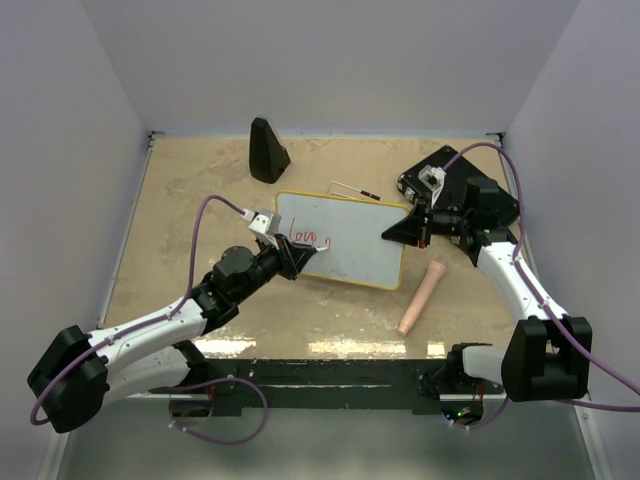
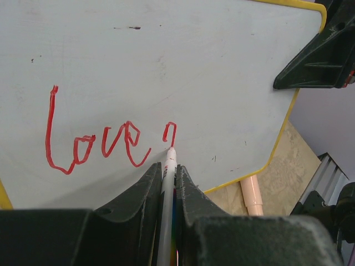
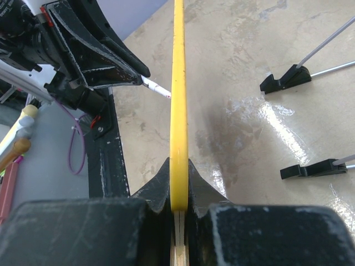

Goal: Write a sentence on the whiteboard

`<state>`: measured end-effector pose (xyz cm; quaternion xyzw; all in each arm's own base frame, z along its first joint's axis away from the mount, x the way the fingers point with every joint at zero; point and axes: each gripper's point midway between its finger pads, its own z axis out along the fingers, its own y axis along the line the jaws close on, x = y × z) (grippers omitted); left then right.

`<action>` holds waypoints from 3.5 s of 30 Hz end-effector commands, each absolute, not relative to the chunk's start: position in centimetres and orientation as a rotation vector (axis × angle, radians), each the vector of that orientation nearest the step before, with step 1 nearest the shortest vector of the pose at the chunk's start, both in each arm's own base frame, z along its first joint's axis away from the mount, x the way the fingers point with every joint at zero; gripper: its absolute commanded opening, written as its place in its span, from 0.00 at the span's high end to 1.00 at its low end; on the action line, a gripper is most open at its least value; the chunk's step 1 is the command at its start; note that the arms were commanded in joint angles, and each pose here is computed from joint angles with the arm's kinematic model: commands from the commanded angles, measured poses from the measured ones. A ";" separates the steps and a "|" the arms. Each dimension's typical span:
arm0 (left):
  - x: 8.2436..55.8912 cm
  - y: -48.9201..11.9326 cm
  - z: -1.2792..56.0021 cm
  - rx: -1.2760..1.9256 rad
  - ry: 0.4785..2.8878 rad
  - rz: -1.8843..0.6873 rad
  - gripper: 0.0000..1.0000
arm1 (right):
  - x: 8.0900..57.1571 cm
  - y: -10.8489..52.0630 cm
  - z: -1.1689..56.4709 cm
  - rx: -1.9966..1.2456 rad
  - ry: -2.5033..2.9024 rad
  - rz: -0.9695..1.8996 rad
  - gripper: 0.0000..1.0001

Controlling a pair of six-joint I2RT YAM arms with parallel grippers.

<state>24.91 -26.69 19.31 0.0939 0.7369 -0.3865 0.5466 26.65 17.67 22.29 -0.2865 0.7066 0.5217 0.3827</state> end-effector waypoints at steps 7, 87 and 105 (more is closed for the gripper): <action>26.5 -27.6 23.8 0.215 1.636 -0.909 1.00 | 25.4 18.1 24.6 -0.817 1.694 1.378 1.00; 25.0 -27.7 19.8 0.276 1.759 -0.926 1.00 | 25.5 18.0 24.6 -0.815 1.694 1.374 1.00; 24.8 -27.6 20.3 0.278 1.748 -0.932 1.00 | 25.5 18.1 24.6 -0.816 1.694 1.372 1.00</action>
